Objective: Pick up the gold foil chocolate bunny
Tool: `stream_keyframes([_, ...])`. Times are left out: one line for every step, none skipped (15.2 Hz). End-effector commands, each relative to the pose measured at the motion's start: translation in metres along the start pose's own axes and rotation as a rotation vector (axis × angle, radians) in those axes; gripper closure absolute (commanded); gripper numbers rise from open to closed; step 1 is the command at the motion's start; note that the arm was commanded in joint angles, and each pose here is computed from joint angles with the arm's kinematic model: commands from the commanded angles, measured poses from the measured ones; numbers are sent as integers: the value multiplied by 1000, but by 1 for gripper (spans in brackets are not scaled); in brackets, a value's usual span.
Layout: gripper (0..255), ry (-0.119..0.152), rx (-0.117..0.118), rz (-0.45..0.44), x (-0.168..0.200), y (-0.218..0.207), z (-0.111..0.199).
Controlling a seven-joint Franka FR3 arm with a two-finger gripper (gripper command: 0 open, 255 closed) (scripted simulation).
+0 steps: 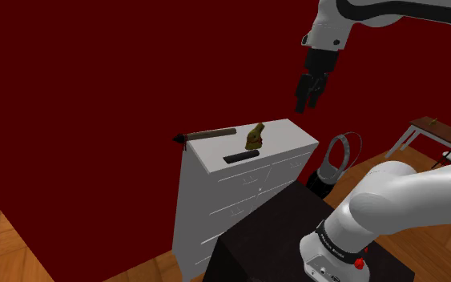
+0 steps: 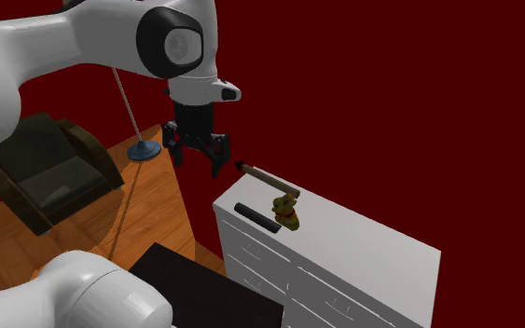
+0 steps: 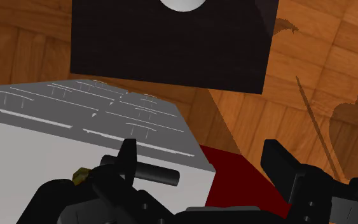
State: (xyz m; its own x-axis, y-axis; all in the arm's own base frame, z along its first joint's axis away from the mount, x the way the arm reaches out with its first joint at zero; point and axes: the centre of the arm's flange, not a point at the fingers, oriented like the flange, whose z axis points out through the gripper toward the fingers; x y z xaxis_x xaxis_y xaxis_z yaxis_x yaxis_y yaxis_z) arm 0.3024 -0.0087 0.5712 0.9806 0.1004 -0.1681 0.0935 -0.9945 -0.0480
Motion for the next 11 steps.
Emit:
stream_keyframes([0,0,0,0,0,0,0])
stream_keyframes([0,2,16,3,9,11,5])
stream_keyframes([0,4,32,7,18,21,10])
stream_keyframes([0,6,48,10,26,32,15])
stream_keyframes([0,8,64,13,35,43,20])
stream_keyframes([0,10,80,17,44,53,26])
stream_keyframes([0,12,96,20,52,63,31])
stream_keyframes([0,14,111,23,61,74,37])
stream_keyframes([0,15,127,27,70,84,43])
stream_keyframes([0,17,143,30,78,94,49])
stream_keyframes([0,19,159,33,87,105,55])
